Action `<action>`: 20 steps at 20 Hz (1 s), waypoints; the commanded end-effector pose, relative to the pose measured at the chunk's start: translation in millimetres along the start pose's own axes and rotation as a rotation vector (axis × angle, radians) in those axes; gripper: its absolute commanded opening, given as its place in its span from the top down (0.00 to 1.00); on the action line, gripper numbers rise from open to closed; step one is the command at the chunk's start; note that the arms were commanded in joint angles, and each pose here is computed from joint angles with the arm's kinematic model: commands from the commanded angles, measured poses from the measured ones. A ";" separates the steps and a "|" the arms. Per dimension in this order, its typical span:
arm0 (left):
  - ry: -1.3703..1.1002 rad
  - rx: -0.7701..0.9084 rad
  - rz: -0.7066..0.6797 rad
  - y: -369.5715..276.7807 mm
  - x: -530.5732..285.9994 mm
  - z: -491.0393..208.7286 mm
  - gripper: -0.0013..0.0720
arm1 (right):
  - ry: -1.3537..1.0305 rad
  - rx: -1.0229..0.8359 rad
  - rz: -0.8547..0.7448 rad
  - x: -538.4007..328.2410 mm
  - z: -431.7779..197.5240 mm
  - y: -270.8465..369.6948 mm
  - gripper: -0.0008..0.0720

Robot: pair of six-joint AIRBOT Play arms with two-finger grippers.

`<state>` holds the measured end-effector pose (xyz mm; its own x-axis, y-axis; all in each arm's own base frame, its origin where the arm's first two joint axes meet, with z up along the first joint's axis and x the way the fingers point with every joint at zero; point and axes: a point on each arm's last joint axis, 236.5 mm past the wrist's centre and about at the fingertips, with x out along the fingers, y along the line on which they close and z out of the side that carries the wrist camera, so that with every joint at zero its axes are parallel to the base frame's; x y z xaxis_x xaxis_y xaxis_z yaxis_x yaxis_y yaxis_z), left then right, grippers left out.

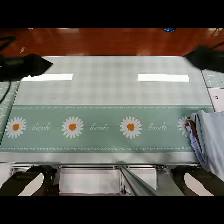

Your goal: Fold the shirts.

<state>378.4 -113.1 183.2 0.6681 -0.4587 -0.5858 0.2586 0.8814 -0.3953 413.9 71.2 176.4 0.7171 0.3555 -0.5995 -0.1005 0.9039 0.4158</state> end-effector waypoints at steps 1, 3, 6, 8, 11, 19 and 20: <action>0.288 0.116 0.162 28.9 39.0 -61.2 0.95 | 0.322 -0.232 -0.280 65.2 -86.1 -22.2 0.96; 0.408 0.091 0.226 52.4 51.4 -95.2 0.95 | 0.495 -0.189 -0.402 69.2 -122.2 -60.4 0.95; 0.473 0.070 0.233 61.7 60.5 -119.8 0.95 | 0.603 -0.149 -0.441 69.0 -144.3 -78.6 0.95; 0.475 0.068 0.233 62.0 61.3 -121.3 0.95 | 0.592 -0.152 -0.437 71.0 -142.5 -77.7 0.95; 0.477 0.068 0.233 62.2 61.3 -121.6 0.95 | 0.592 -0.153 -0.437 71.1 -142.4 -77.6 0.95; 0.482 0.066 0.233 63.0 62.9 -122.9 0.95 | 0.591 -0.152 -0.437 71.2 -142.3 -77.6 0.95; 0.482 0.066 0.233 63.0 62.9 -122.9 0.95 | 0.591 -0.153 -0.437 71.2 -142.3 -77.6 0.95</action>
<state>351.2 -100.4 35.4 0.3239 -0.2372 -0.9159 0.1954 0.9640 -0.1805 374.9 60.7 4.4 0.2293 -0.0099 -0.9733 -0.0168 0.9998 -0.0141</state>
